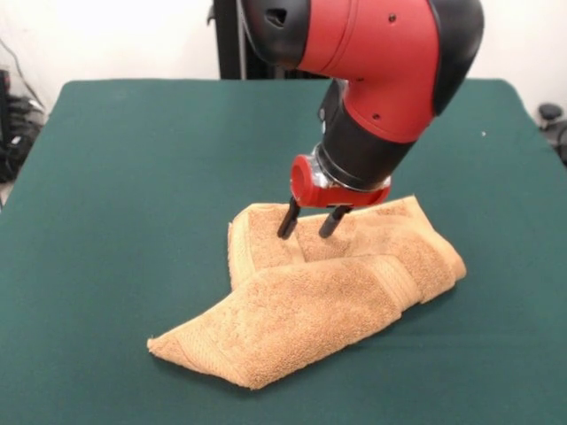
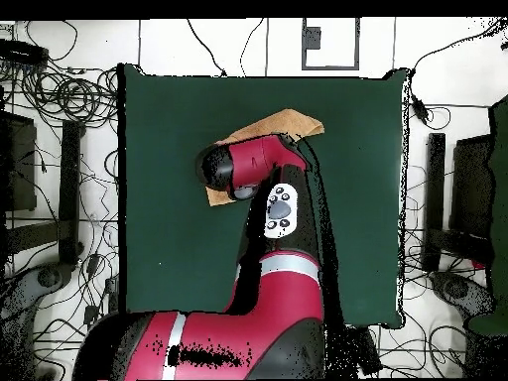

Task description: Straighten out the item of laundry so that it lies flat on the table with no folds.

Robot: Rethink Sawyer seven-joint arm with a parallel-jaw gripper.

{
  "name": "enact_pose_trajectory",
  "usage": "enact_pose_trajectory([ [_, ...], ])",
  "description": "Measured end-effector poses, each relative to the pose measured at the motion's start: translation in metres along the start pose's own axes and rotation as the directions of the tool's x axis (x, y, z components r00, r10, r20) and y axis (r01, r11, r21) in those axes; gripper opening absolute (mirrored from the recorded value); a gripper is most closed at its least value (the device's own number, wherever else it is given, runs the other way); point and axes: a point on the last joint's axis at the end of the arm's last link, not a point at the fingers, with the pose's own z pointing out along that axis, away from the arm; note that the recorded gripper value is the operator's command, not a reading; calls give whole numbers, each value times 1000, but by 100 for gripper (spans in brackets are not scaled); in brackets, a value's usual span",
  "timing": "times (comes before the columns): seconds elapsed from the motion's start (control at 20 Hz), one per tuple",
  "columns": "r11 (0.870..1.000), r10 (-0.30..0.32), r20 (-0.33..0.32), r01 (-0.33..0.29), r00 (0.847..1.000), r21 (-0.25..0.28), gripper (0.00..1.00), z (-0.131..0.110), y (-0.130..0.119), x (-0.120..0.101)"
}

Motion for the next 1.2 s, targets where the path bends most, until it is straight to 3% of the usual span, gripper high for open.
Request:
enact_pose_trajectory([
  [0.35,999,-28,-5,28,1000,23,100,2,6,2],
  [0.8,988,-94,-23,96,995,122,100,0,5,12],
  [1.2,980,-115,-32,119,993,162,100,-2,3,16],
])
